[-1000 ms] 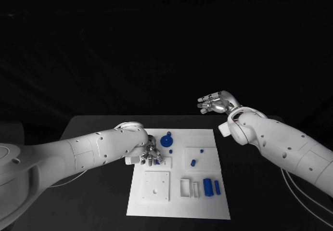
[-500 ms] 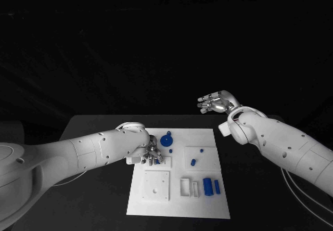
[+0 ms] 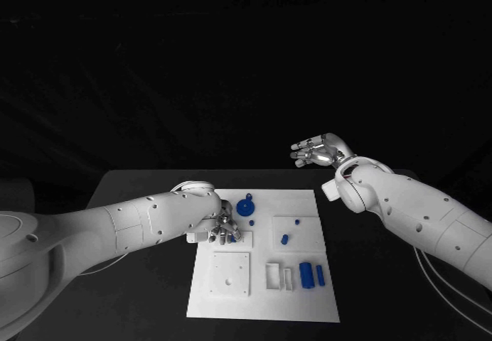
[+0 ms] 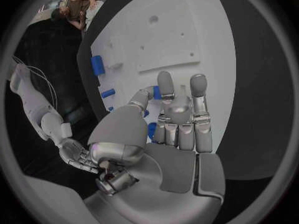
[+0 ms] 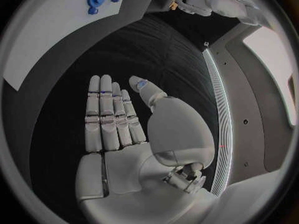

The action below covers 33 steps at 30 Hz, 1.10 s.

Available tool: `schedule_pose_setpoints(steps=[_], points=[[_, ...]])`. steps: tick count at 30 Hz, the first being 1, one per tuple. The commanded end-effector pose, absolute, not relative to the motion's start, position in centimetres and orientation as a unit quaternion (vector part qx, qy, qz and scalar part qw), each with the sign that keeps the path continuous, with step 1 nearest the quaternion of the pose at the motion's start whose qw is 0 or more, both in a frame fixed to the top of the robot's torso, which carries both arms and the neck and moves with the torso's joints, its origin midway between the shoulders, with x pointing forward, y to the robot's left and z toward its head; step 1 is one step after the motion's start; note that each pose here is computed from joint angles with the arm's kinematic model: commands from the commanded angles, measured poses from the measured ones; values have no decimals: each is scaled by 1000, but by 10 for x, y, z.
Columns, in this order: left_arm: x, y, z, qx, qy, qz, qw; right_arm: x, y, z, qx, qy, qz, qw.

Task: Assemble the parts on the task board

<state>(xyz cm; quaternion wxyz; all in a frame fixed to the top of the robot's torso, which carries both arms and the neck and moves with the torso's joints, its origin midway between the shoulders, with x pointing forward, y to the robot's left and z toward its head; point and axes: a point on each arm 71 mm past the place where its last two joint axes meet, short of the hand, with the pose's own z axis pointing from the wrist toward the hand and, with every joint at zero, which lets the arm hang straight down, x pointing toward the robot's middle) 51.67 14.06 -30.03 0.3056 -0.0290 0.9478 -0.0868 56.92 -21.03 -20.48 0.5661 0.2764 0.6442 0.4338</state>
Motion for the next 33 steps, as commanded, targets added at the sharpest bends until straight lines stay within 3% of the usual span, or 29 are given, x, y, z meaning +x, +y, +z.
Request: schedule_pose_setpoints(steps=[1,33], points=[[511,137,-308,-22,951,-89,296,569,-209,-205,275,648,436,561],[514,143,-311,-36,947,-83,307,569,-211,-208,277,650,434,559]])
